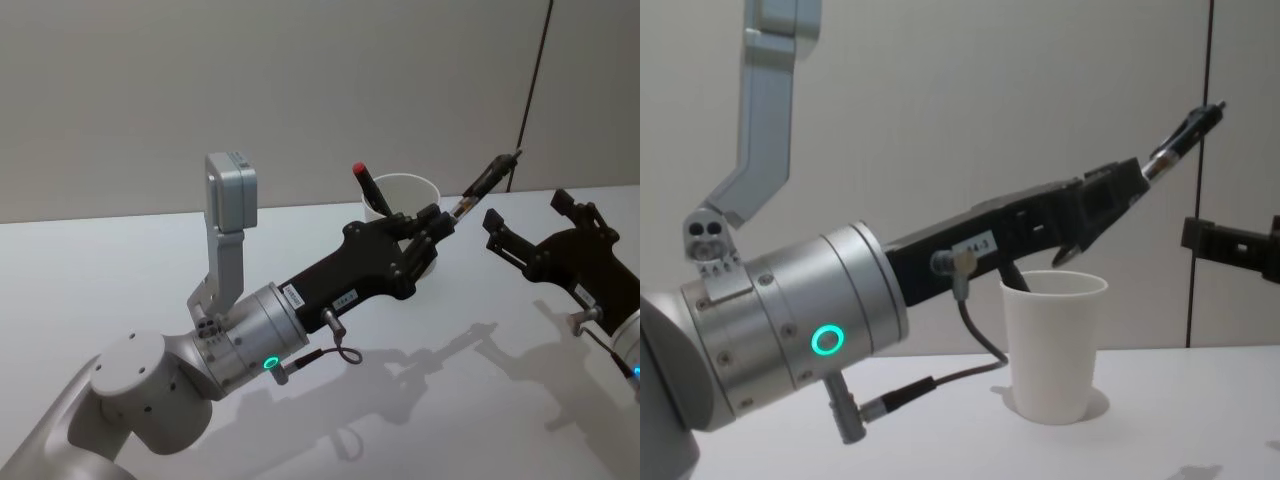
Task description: Place the pen into the pen holder.
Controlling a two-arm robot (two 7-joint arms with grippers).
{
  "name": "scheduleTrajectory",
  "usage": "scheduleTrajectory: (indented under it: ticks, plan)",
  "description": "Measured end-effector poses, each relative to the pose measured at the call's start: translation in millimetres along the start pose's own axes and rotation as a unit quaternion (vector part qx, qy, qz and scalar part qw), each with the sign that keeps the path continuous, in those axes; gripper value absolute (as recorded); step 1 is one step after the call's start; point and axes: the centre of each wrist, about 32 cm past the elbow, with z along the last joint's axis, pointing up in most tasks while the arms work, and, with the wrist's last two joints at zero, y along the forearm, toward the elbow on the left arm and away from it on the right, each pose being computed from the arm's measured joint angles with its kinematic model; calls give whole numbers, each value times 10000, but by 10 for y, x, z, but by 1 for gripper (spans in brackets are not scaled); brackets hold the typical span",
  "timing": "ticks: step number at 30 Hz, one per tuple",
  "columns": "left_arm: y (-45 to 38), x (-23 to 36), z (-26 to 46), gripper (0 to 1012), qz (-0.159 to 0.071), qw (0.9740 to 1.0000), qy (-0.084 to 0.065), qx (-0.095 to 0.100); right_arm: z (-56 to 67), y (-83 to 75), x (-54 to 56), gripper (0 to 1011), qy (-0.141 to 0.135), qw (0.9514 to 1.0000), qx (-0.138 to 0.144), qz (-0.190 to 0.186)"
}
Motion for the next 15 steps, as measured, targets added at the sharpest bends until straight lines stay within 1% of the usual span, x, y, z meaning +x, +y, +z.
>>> scheduleTrajectory:
  ticks: [15]
  plan:
    - [9, 0, -7, 116, 19, 10000, -10, 80, 4, -11, 15, 1001, 40, 10000, -14, 32]
